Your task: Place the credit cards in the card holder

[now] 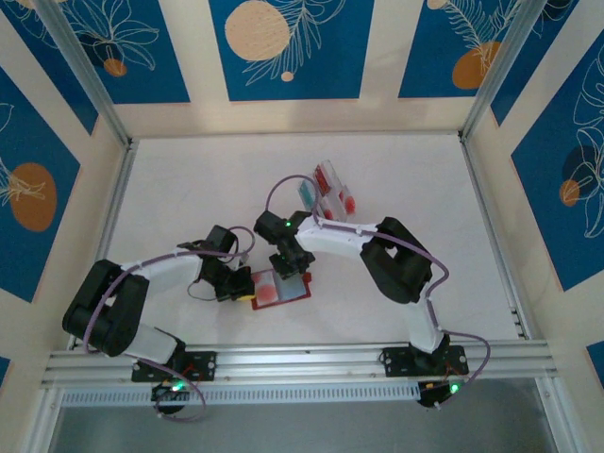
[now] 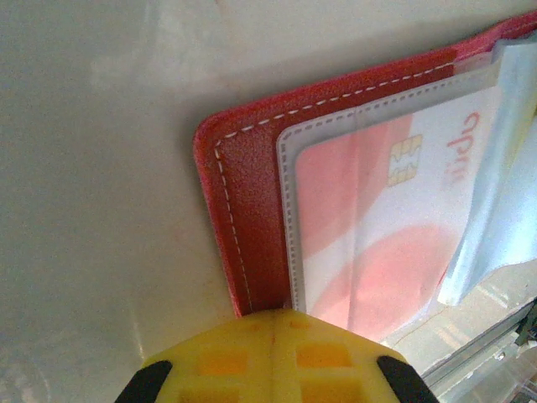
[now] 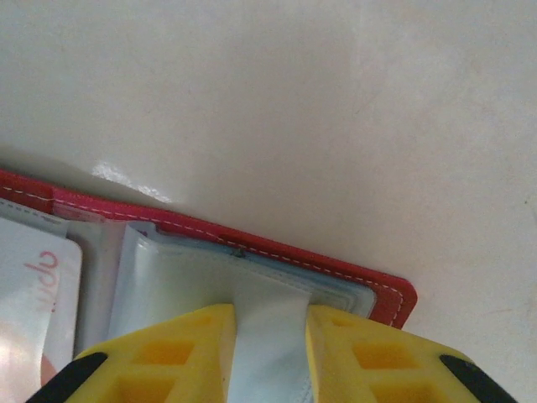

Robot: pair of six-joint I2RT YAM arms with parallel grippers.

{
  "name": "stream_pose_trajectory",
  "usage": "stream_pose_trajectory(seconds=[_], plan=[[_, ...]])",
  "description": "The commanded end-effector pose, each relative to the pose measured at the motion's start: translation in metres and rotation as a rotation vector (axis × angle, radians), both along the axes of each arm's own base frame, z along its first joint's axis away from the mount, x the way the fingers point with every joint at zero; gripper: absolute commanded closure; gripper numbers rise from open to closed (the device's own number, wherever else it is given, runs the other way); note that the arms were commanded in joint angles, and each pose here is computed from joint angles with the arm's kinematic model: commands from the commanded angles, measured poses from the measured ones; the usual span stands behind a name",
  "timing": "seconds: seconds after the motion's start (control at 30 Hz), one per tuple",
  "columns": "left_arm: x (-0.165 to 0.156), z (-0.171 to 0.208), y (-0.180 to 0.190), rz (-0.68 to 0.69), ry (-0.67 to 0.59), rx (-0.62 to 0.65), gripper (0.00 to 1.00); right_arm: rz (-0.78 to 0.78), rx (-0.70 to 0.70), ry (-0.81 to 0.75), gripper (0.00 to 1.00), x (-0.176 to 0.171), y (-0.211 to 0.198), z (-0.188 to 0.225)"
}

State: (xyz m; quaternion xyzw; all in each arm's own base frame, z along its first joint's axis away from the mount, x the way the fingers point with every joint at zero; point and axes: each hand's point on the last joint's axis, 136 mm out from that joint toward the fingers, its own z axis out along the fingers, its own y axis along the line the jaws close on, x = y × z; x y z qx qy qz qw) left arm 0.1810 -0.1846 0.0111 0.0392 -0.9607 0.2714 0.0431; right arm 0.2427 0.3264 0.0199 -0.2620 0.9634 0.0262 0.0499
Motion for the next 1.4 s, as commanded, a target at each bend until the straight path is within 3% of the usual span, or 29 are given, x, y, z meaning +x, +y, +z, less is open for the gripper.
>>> stream_pose_trajectory(seconds=[0.0, 0.1, 0.3, 0.6, 1.07, 1.37], plan=[[-0.004, -0.029, 0.007, -0.014, -0.007, 0.063, 1.00, -0.030, -0.094, 0.109, 0.70, -0.026, -0.024, -0.036], [-0.005, -0.030, 0.008, -0.015, -0.006, 0.067, 1.00, -0.043, -0.089, 0.151, 0.73, -0.039, -0.026, -0.044], [-0.005, -0.030, 0.008, -0.018, -0.005, 0.068, 1.00, -0.055, -0.046, 0.210, 0.86, -0.058, -0.021, -0.049], [-0.007, -0.031, 0.009, -0.022, -0.004, 0.069, 1.00, -0.052, 0.034, 0.213, 1.00, -0.058, -0.011, -0.031], [-0.008, -0.031, 0.008, -0.024, -0.006, 0.063, 1.00, 0.008, 0.067, 0.041, 1.00, -0.025, 0.021, 0.040], [-0.006, -0.026, 0.006, -0.017, -0.017, 0.045, 1.00, 0.025, 0.229, 0.168, 0.99, -0.040, 0.067, 0.042]])
